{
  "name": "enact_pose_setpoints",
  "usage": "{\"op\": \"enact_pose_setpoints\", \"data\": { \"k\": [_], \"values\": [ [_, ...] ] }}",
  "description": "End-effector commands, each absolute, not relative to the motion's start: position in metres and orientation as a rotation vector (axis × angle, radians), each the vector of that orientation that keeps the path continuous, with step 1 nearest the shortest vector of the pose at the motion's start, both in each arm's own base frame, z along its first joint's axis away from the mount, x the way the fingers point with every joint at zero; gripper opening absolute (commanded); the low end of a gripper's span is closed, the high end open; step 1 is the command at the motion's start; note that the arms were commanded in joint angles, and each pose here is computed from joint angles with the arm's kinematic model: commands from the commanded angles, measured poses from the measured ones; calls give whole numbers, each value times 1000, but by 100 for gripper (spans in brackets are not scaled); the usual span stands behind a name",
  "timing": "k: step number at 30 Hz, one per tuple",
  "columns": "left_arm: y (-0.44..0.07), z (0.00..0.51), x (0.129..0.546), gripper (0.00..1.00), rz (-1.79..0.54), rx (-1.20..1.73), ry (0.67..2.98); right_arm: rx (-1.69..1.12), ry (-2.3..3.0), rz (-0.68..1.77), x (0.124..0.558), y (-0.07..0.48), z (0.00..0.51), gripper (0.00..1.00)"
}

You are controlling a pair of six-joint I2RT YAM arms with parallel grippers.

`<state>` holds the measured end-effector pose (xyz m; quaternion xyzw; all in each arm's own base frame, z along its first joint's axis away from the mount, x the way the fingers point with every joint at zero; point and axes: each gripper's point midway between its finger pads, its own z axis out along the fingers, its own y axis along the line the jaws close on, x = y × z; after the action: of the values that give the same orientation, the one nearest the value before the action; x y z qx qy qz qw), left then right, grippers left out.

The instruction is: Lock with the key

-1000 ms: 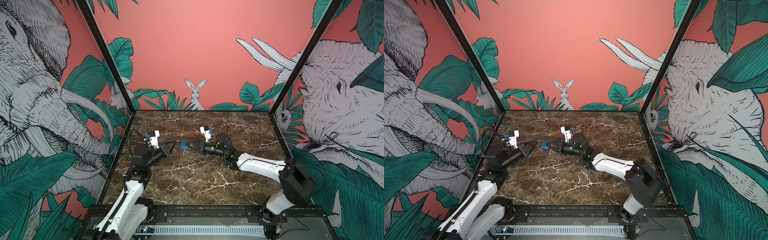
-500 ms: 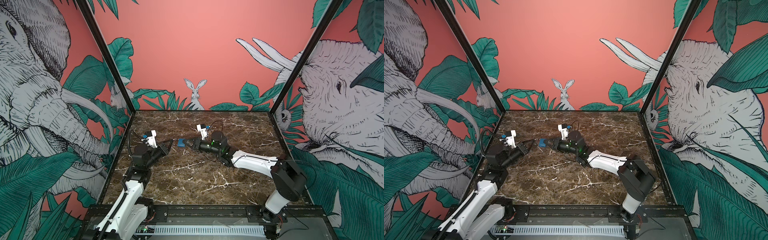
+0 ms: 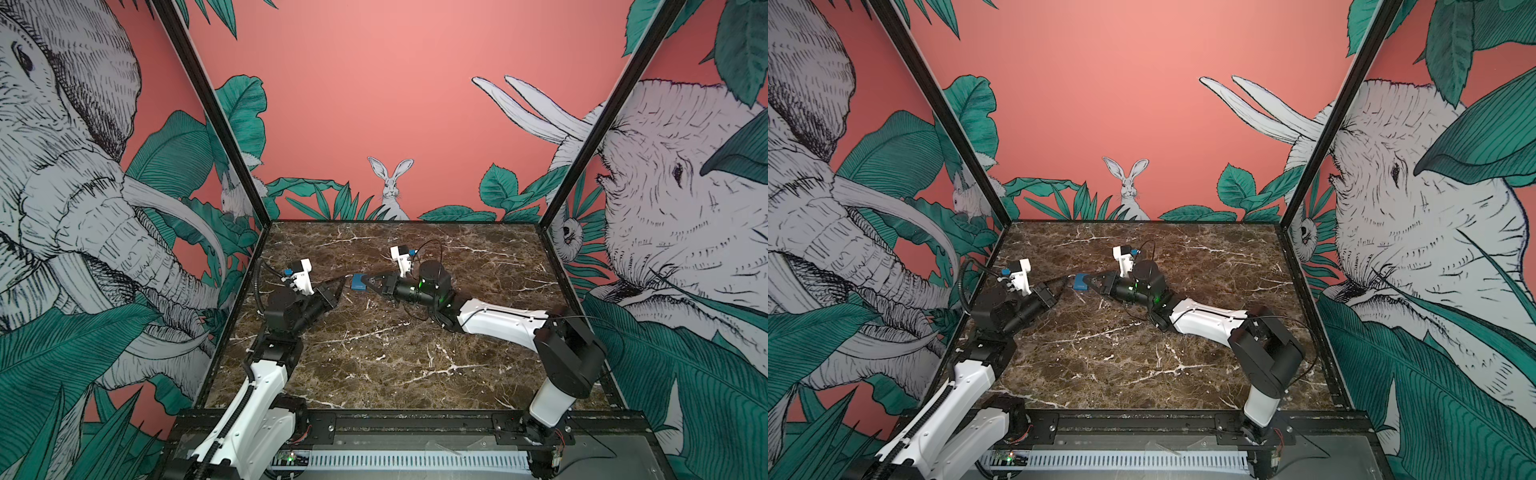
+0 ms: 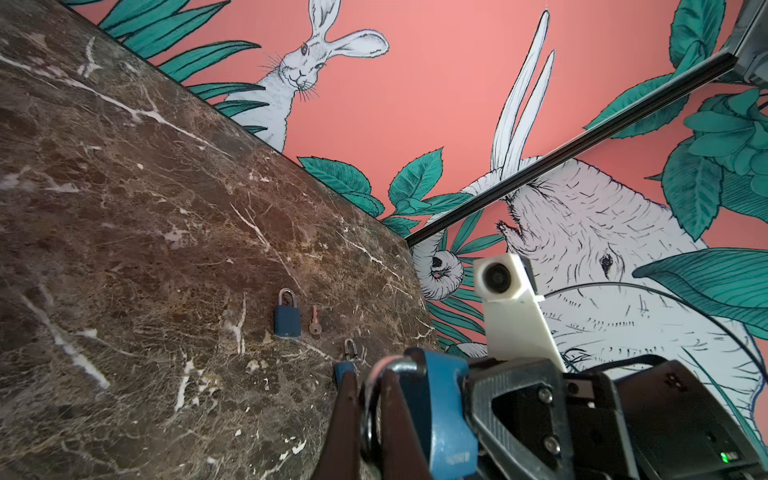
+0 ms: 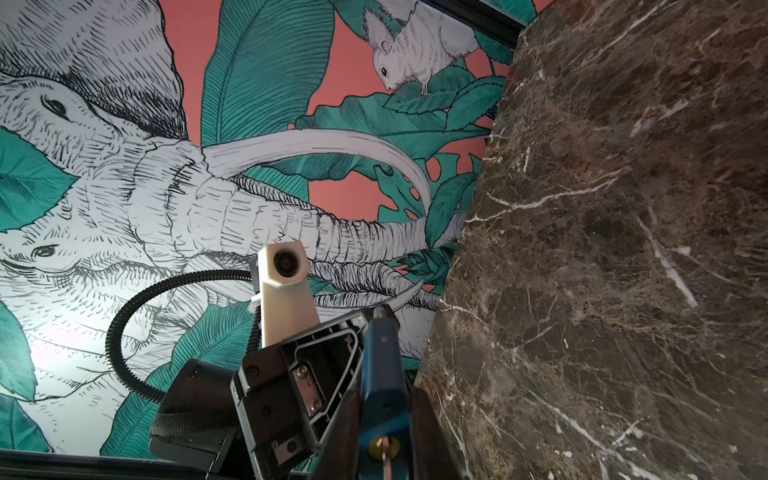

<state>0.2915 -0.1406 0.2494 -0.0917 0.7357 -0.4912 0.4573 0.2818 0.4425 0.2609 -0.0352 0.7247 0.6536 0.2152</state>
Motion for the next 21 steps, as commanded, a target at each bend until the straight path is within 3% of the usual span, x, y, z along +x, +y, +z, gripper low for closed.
{"op": "enact_pose_setpoints", "data": {
  "k": [1, 18, 21],
  "values": [
    [-204, 272, 228, 0, -1528, 208, 1825, -287, 1895, 2001, 234, 478, 299, 0],
    [-198, 259, 239, 0, -1468, 96, 1889, -293, 1923, 1954, 233, 469, 280, 0],
    [-196, 263, 240, 5, -1468, 78, 1874, -288, 1920, 1948, 234, 465, 280, 0]
  ]
}}
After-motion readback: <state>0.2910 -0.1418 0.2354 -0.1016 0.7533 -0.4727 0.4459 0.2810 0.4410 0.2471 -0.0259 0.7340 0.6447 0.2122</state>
